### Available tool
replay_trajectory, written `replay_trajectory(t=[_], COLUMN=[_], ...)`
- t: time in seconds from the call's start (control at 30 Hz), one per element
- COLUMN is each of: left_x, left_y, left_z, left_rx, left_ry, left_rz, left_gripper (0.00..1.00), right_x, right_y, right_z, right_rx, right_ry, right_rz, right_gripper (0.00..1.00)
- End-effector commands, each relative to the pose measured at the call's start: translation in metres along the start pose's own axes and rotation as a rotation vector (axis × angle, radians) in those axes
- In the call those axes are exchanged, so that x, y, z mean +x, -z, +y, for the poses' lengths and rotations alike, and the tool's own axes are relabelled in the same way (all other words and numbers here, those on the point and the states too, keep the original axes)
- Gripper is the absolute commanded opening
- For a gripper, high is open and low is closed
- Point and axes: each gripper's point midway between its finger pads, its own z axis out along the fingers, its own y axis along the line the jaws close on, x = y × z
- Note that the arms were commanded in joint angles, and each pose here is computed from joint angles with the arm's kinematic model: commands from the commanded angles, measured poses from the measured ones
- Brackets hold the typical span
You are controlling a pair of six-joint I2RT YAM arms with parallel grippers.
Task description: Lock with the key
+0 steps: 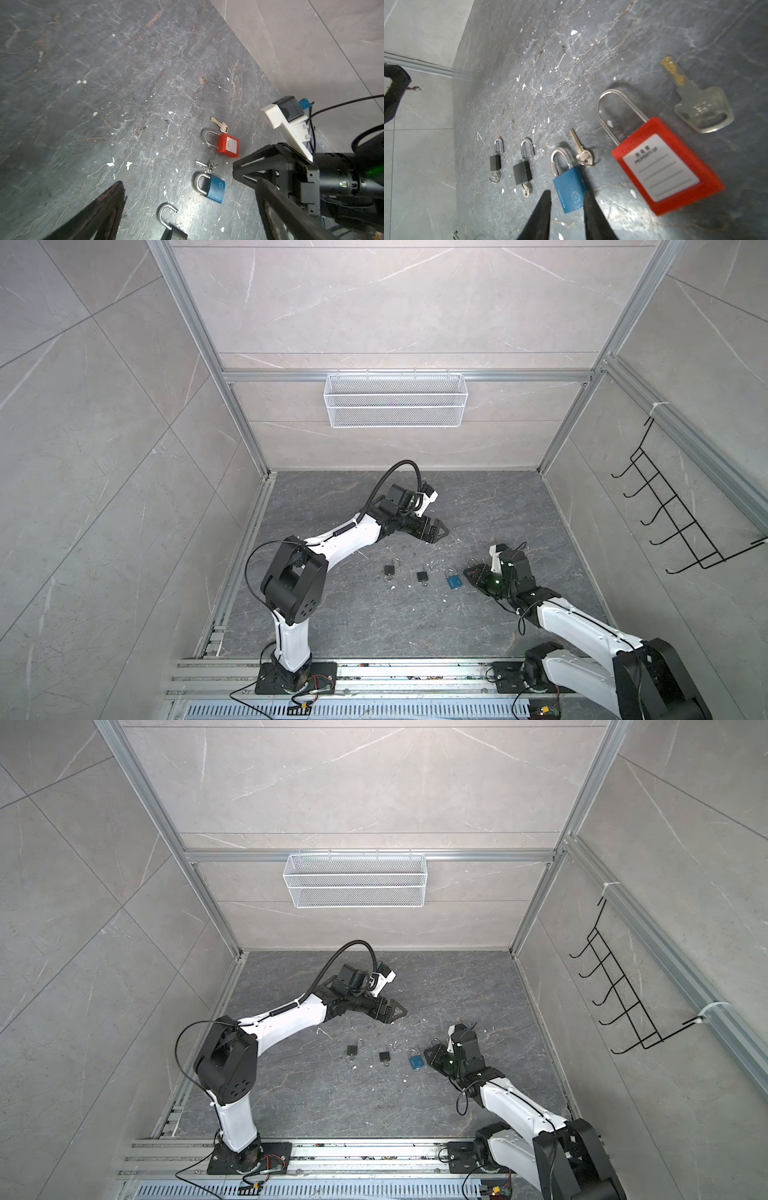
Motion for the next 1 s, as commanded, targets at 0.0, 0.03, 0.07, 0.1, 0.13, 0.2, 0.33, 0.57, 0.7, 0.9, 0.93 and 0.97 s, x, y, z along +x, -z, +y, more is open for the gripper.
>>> replay_trajectory(t=[0.0, 0.03, 0.07, 0.1, 0.13, 0.2, 0.33, 0.57, 0.7, 0.9, 0.93, 0.97], left_x=[-0.028, -0.025, -0.022, -0.017, -0.011, 0.004, 0.033, 0.044, 0.039, 0.039, 0.039, 0.04], left_y=[0.031, 0.035, 0.04, 0.045, 0.049, 0.055, 0.068, 0.106, 0.119, 0.118, 0.118, 0.118], left_z=[-0.004, -0.002, 0.002, 0.006, 0.008, 0.015, 0.02, 0.018, 0.008, 0.003, 0.005, 0.006], left_rx=[-0.06, -0.071, -0.09, -0.106, -0.125, -0.167, -0.239, -0.302, -0.28, -0.257, -0.261, -0.263], left_ry=[0.013, 0.04, 0.076, 0.115, 0.147, 0.193, 0.164, 0.105, 0.084, 0.06, 0.061, 0.059], left_rz=[-0.184, -0.213, -0.24, -0.253, -0.255, -0.224, -0.16, -0.224, -0.261, -0.249, -0.254, -0.256], left_gripper=[1.0, 1.0, 1.0, 1.0, 1.0, 1.0, 1.0, 1.0, 1.0, 1.0, 1.0, 1.0], right_x=[-0.005, -0.006, -0.005, -0.004, -0.004, -0.002, -0.001, -0.004, 0.0, 0.008, 0.007, 0.006], right_y=[0.005, 0.005, 0.004, 0.003, 0.003, 0.0, -0.007, -0.022, -0.03, -0.035, -0.035, -0.035], right_z=[0.019, 0.024, 0.028, 0.034, 0.038, 0.049, 0.07, 0.1, 0.104, 0.105, 0.106, 0.108], right_rx=[0.005, 0.007, 0.012, 0.016, 0.025, 0.042, 0.055, 0.063, 0.073, 0.089, 0.094, 0.096], right_ry=[0.066, 0.085, 0.103, 0.126, 0.145, 0.192, 0.258, 0.326, 0.334, 0.33, 0.333, 0.336], right_rz=[0.013, 0.019, 0.025, 0.031, 0.035, 0.044, 0.064, 0.088, 0.093, 0.095, 0.092, 0.089], right_gripper=[0.3, 0.3, 0.3, 0.3, 0.31, 0.31, 0.31, 0.31, 0.31, 0.31, 0.31, 0.31])
